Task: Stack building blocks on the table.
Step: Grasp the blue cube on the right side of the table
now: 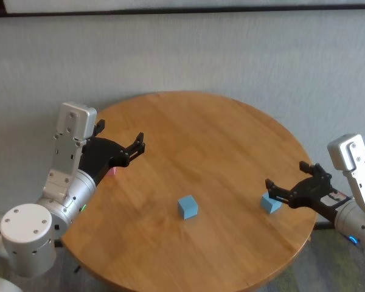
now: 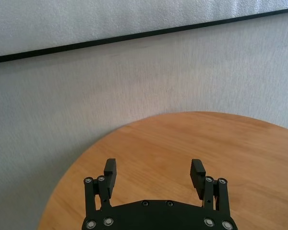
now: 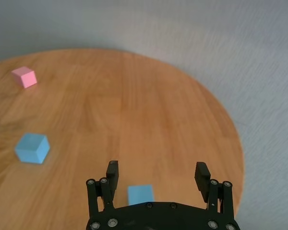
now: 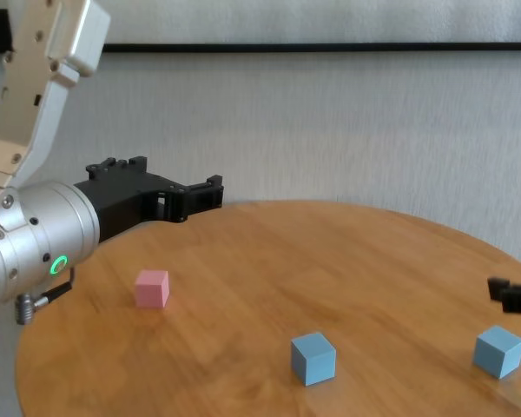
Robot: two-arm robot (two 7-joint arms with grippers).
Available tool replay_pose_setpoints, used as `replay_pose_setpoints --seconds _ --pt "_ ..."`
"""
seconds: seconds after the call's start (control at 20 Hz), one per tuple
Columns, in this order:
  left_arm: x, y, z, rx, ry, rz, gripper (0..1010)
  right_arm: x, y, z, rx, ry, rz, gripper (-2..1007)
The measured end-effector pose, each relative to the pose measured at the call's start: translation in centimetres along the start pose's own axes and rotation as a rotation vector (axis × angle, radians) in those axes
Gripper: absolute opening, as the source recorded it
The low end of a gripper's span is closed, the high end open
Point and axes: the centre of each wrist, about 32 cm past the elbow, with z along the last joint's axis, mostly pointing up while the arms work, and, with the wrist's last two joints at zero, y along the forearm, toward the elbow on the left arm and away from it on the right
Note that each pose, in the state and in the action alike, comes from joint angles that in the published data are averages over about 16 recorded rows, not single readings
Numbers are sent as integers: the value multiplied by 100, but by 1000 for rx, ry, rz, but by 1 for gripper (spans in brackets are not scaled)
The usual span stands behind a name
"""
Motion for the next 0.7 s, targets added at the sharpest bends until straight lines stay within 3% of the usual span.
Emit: replay_pose_setpoints --seconds 0.15,0.35,0.7 --pt "-1 -4 -1 1 0 -3 1001 -19 -30 9 -48 35 43 1005" --pt "-2 -8 -1 3 0 -5 1001 -27 -26 -18 -96 62 80 1005" --pt "-2 -13 -1 4 0 -8 1001 -9 66 -119 -142 91 103 1005"
